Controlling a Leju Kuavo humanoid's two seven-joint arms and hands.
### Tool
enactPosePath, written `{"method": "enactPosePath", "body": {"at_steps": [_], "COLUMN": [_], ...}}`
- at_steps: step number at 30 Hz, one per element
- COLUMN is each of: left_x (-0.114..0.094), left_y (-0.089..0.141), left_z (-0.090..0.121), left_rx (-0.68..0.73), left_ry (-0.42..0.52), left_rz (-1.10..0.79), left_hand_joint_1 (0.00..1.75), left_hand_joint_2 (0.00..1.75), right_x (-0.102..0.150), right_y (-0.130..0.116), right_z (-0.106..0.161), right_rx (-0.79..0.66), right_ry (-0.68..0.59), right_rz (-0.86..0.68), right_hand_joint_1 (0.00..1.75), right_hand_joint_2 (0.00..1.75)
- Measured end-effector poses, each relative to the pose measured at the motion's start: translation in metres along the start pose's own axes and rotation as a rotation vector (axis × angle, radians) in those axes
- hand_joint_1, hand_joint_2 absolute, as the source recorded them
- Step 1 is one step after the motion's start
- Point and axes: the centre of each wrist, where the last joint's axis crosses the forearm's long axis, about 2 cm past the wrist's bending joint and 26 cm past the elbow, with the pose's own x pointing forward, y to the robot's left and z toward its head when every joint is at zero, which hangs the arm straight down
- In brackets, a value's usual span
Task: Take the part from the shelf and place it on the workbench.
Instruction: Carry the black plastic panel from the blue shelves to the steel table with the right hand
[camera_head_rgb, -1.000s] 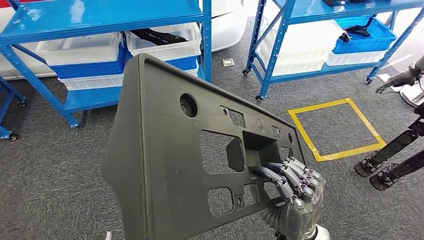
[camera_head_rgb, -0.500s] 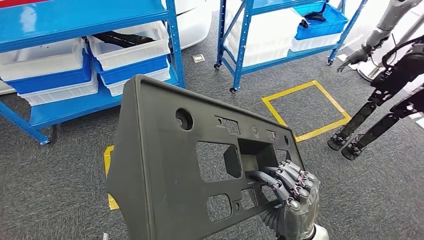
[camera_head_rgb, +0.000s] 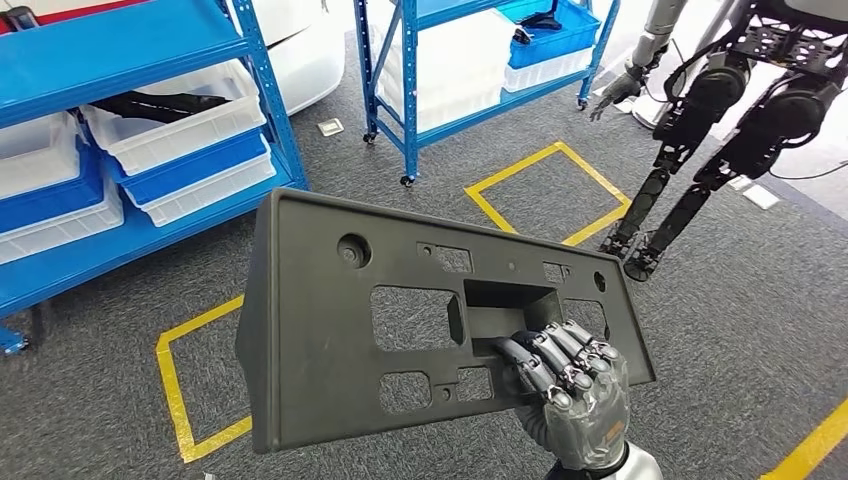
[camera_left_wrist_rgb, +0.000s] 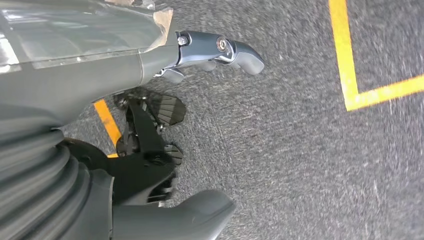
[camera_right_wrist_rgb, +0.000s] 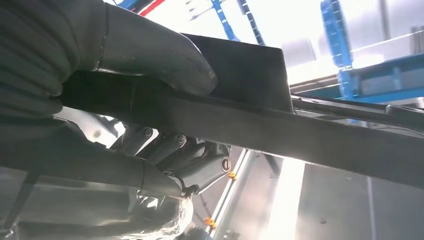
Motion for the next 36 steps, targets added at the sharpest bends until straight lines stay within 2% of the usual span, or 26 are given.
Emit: {"method": "enactPosePath", "body": {"at_steps": [12,21,36], "left_x": [0.001,0.009,0.009], "left_y": [-0.005,-0.01,-0.011], "left_z": [-0.001,-0.005,-0.005], "left_rx": [-0.031,-0.05,-0.057], "left_ry": [0.002,-0.002,0.015], "left_rz": [-0.022,-0.027,-0.034], "left_hand_joint_1": [0.0,0.0,0.0], "left_hand_joint_2": [1.75,1.75,1.75], "right_x": [-0.007,-0.011,-0.018], "right_y": [0.003,0.004,0.01], "right_z": [0.001,-0.007,-0.018], "right_rx": [0.045,0.028,0.024], "right_ry": [0.069,0.082,0.097], "right_rz": [0.131,0.159,0.195], "right_hand_joint_1": [1.75,1.75,1.75], "right_hand_joint_2": [1.75,1.75,1.75]}}
